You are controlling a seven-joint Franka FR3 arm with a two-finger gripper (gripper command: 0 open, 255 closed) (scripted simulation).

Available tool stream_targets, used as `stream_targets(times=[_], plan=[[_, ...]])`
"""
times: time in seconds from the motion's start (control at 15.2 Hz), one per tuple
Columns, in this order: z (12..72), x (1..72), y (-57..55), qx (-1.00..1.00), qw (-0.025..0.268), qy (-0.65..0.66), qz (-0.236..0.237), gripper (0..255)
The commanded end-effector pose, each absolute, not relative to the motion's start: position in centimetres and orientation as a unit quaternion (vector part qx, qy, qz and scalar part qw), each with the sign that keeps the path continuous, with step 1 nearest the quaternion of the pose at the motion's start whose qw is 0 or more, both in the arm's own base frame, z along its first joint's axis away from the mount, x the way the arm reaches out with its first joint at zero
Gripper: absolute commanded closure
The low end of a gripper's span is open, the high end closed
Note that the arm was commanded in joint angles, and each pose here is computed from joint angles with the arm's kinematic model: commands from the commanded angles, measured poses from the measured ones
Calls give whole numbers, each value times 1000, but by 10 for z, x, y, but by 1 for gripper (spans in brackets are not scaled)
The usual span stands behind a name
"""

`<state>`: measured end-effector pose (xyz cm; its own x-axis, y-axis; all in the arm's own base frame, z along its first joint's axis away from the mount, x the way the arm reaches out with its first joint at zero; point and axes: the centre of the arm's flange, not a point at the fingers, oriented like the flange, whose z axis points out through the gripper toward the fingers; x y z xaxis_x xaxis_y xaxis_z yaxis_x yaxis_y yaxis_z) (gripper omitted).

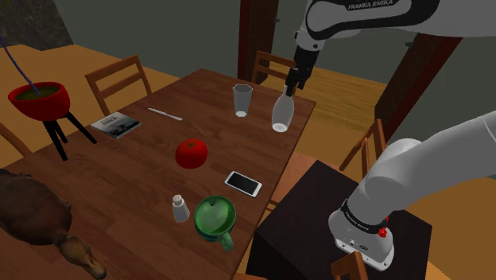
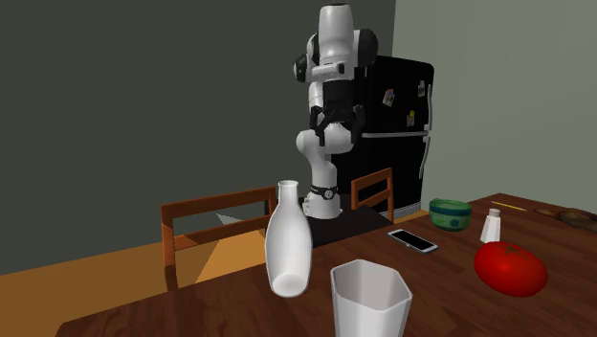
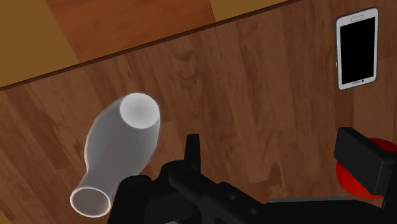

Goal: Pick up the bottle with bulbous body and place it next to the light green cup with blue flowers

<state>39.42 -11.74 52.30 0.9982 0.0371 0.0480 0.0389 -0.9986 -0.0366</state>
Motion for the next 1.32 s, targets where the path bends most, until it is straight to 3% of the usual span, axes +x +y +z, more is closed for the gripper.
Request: stream_targets(times=[0.0, 0.86, 1.25], plan=[[513, 409, -139, -999, 15, -17, -24, 0], [463, 496, -272, -1000, -2, -3, -26, 0], [432, 498, -272, -1000, -2, -3, -26, 0]])
